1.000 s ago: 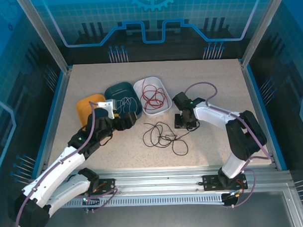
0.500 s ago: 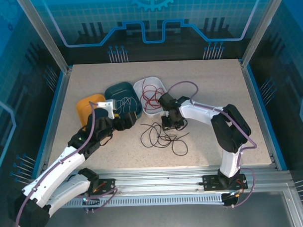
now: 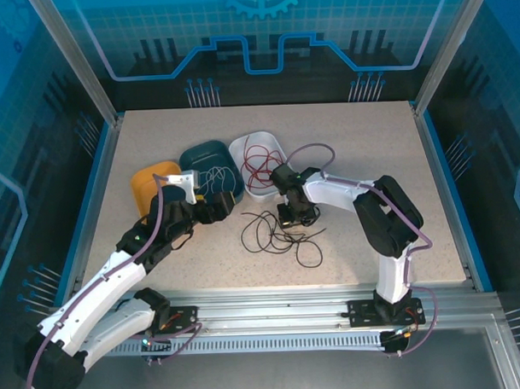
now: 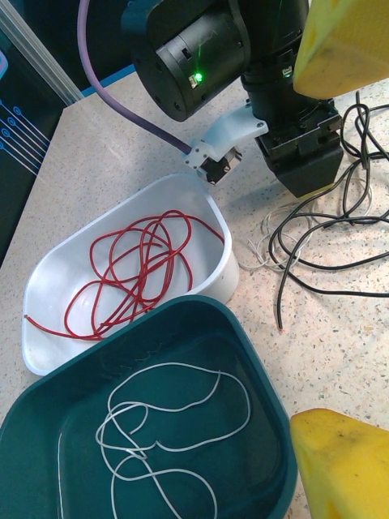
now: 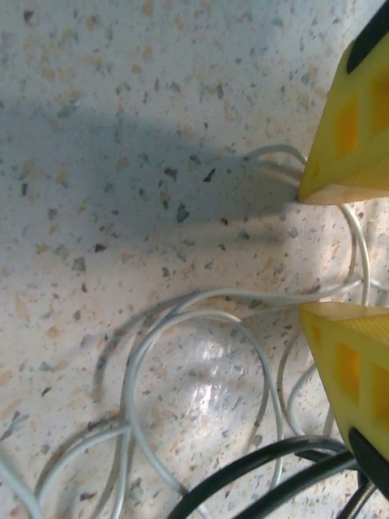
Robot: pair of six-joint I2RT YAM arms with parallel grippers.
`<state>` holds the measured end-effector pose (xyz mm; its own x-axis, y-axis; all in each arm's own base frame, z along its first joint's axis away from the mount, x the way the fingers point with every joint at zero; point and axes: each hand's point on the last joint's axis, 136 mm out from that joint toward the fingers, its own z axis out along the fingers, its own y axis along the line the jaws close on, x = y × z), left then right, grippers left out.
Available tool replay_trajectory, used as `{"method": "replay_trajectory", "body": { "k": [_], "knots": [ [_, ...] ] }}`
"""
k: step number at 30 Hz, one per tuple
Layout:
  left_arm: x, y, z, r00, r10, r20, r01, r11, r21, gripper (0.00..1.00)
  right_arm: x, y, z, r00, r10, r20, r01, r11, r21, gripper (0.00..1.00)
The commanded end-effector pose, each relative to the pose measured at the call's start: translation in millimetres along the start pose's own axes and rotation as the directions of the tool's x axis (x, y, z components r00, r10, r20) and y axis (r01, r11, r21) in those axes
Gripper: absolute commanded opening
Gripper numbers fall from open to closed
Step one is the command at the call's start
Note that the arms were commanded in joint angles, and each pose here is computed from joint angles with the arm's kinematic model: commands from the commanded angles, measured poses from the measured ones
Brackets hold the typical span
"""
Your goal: Untangle the cables
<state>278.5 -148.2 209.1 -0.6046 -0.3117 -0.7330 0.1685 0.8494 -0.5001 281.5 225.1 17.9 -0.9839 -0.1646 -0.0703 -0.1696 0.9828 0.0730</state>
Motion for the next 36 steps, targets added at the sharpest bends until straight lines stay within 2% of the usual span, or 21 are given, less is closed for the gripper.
{"method": "replay_trajectory", "body": {
  "k": [1,9,17,22,25,28,36],
  "knots": [
    [1.1,0.5,-3.8,1.000,0.008,0.008,-0.008,1.000,-0.002,0.99,-0.2,-14.5,-18.3,0.999,0.022,0.024,-0.024,0.994,0.107,0.40],
    [0.7,0.5,-3.4,1.000,0.005,0.012,-0.005,1.000,-0.001,0.99,-3.8,-26.0,-37.2,0.986,0.119,0.118,-0.134,0.983,0.129,0.40],
    [0.9,0.5,-3.9,1.000,0.011,0.008,-0.011,1.000,-0.003,0.99,1.1,-14.7,-12.4,0.973,0.218,0.078,-0.221,0.975,0.027,0.37],
    [1.8,1.1,-3.8,1.000,0.011,0.008,-0.011,1.000,-0.004,0.99,0.6,-6.5,-4.0,0.957,0.283,0.067,-0.282,0.959,-0.024,0.40],
    [2.1,1.3,-3.3,1.000,0.011,0.007,-0.011,1.000,-0.005,0.99,1.8,-8.0,-0.5,0.945,0.323,0.060,-0.322,0.946,-0.021,0.44],
    [1.8,1.7,-3.4,1.000,0.017,0.008,-0.017,1.000,-0.007,0.99,3.0,-8.0,1.8,0.936,0.348,0.049,-0.347,0.938,-0.020,0.43],
    [1.8,4.5,-2.0,1.000,0.030,0.009,-0.029,0.999,-0.022,0.99,17.2,-11.1,3.4,0.939,0.342,0.026,-0.343,0.936,0.083,0.42]
  ]
}}
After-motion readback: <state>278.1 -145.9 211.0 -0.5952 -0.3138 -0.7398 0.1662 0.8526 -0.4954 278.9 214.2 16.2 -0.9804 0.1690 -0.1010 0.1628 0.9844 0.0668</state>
